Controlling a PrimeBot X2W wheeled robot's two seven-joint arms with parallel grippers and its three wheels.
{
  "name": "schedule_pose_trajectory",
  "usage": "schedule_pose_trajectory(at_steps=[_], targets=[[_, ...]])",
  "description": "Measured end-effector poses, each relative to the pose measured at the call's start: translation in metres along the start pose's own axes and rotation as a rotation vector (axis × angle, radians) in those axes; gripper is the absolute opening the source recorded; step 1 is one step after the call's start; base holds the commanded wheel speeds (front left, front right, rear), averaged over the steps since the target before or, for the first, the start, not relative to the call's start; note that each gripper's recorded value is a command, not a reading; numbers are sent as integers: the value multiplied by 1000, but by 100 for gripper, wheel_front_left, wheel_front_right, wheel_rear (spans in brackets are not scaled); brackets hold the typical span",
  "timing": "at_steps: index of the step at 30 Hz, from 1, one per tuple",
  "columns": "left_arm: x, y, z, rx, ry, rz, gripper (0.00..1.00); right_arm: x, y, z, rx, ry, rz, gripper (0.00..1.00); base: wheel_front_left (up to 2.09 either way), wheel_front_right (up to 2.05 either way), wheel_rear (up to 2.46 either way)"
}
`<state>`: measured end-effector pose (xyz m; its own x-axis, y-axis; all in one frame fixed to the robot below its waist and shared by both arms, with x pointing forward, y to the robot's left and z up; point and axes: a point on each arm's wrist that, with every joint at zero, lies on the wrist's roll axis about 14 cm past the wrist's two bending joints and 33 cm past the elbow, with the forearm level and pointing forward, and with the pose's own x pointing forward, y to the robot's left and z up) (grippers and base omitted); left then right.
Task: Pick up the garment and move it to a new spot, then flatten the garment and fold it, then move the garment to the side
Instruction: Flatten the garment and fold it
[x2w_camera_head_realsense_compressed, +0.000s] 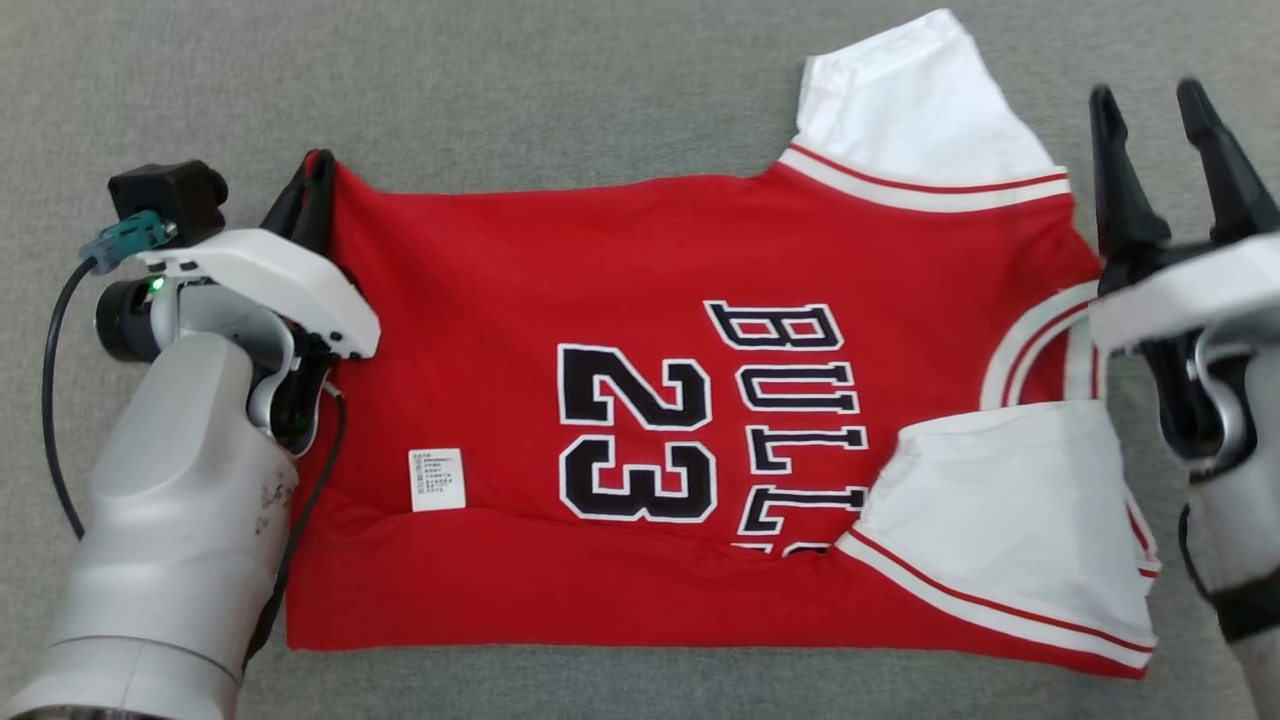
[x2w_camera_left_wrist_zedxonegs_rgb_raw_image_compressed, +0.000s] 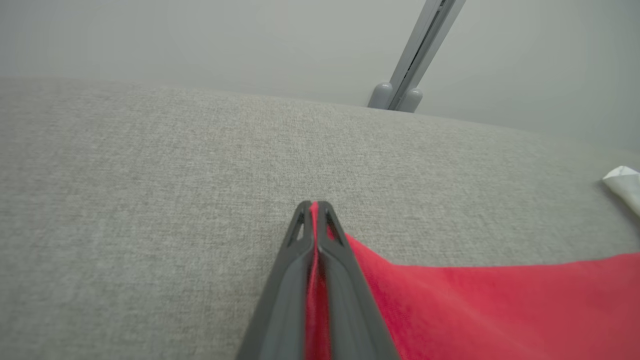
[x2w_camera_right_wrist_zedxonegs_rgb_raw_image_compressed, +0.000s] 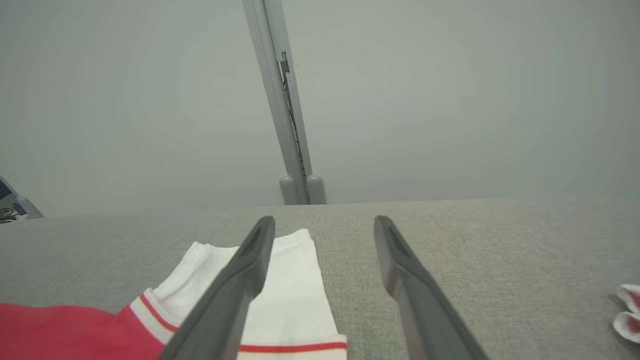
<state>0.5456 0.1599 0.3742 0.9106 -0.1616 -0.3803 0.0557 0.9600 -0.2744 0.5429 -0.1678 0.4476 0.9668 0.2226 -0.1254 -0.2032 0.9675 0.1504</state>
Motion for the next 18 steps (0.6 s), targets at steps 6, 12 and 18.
schedule_pose_trajectory(at_steps=[6, 12, 18], targets=[[6, 2, -4, -10, -5, 3, 0, 55, 11, -14, -7, 90, 57, 100, 0, 0, 0], [7, 4, -6, -20, -8, 8, 0, 87, 19, -43, -16, 239, 80, 100, 0, 0, 0], [9, 2, -6, -25, -12, -1, 0, 102, 21, -66, -28, 380, 82, 100, 0, 0, 0]])
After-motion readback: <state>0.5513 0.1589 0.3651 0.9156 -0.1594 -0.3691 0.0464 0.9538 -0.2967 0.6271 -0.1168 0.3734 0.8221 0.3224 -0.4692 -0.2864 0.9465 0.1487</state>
